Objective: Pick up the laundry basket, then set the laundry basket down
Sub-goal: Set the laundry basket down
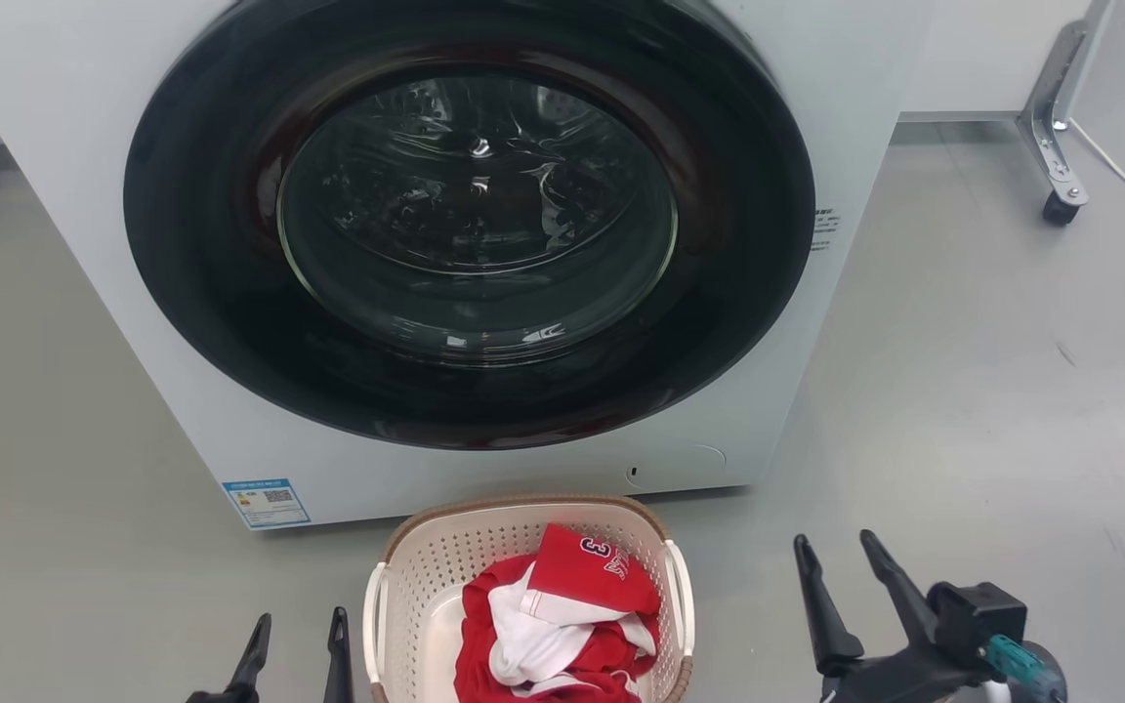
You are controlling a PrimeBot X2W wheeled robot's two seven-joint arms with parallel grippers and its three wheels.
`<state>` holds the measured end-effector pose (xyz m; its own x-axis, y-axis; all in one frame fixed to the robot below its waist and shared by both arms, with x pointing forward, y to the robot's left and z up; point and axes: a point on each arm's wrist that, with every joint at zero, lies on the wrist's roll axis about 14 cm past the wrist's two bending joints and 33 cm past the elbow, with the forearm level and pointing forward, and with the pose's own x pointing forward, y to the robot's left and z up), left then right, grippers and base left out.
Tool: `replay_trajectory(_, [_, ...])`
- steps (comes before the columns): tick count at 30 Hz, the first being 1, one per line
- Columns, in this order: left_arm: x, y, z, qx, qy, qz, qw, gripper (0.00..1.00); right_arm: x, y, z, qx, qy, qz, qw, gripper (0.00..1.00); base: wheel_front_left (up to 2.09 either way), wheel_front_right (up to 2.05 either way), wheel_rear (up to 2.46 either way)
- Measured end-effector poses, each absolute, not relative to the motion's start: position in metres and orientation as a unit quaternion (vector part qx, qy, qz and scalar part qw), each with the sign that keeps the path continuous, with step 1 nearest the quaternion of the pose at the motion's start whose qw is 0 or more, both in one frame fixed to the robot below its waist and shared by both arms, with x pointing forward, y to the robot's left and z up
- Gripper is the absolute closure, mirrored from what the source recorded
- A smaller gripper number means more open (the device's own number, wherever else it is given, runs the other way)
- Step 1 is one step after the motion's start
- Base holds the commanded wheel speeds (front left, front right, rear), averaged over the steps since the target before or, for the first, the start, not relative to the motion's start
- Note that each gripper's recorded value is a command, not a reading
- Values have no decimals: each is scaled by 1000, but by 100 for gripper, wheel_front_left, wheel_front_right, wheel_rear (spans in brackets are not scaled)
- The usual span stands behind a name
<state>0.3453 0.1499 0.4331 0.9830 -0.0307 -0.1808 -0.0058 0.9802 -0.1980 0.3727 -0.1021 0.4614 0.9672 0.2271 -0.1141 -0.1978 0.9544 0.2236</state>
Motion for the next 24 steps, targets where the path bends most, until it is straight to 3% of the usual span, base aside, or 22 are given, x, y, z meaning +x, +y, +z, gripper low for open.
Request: replay_trajectory(24, [339, 146, 474, -70, 21, -9, 997, 0, 355, -125, 498, 80, -10, 63, 995, 0, 0, 0, 0])
